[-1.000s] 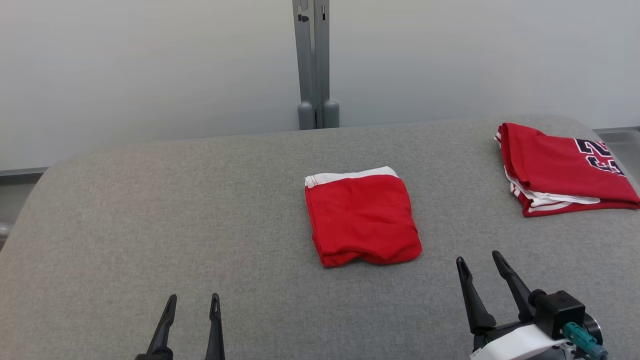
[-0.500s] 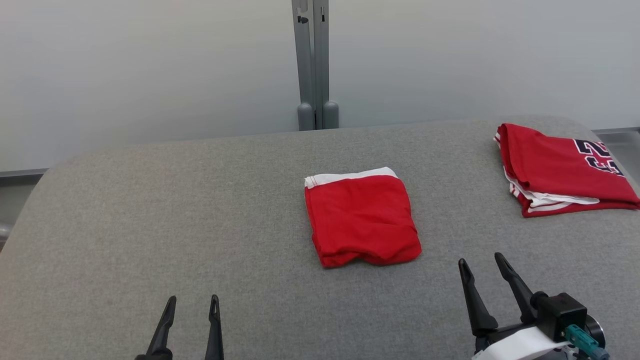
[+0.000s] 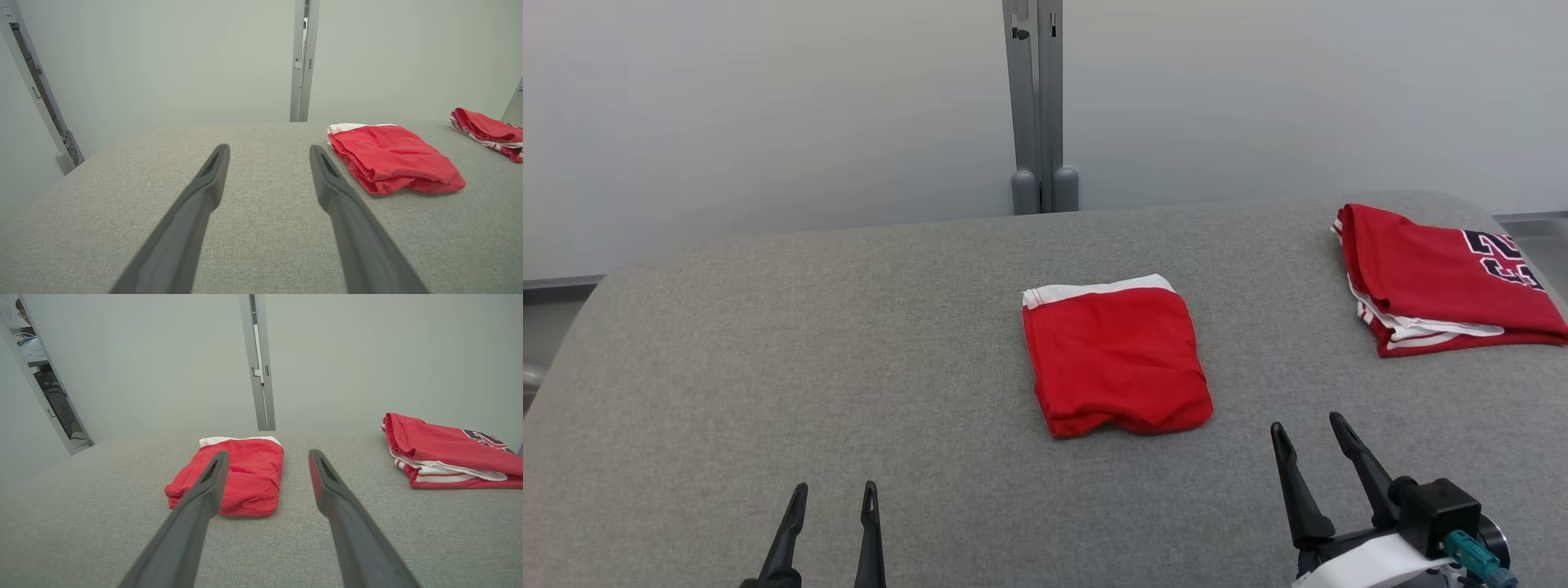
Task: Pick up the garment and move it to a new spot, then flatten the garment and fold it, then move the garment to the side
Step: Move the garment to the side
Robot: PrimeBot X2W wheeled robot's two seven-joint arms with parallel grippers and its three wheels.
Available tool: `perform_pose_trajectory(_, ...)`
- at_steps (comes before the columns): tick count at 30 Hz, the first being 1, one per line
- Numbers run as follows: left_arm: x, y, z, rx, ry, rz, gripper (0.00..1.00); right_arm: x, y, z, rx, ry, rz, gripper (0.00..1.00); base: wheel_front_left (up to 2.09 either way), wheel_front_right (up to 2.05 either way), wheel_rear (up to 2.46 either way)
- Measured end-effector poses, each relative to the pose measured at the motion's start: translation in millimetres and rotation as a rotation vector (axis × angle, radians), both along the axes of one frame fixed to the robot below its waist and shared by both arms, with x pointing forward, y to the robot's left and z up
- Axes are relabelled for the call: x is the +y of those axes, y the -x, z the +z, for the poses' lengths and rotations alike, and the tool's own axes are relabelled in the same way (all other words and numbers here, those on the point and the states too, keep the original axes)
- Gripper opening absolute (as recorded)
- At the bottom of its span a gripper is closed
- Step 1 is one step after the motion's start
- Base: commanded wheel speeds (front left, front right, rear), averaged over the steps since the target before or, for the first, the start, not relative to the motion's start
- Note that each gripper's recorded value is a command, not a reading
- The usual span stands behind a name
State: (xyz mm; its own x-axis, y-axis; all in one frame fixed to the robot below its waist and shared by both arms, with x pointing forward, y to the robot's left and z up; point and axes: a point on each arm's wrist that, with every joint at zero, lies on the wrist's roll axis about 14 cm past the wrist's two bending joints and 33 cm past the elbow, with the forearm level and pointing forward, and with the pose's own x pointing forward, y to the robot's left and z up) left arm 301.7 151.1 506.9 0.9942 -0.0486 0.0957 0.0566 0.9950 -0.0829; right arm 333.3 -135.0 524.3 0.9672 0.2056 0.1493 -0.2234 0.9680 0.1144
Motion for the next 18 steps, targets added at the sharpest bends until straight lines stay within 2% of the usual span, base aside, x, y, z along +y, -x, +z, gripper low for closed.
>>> perform_pose_trajectory(18,-3.1,-0.8,1.0,-0.002,0.003,-0.006,1.00,-4.5,-1.1,1.5,-0.003,-0.012,-0.019,1.00,0.00,0.00,0.00)
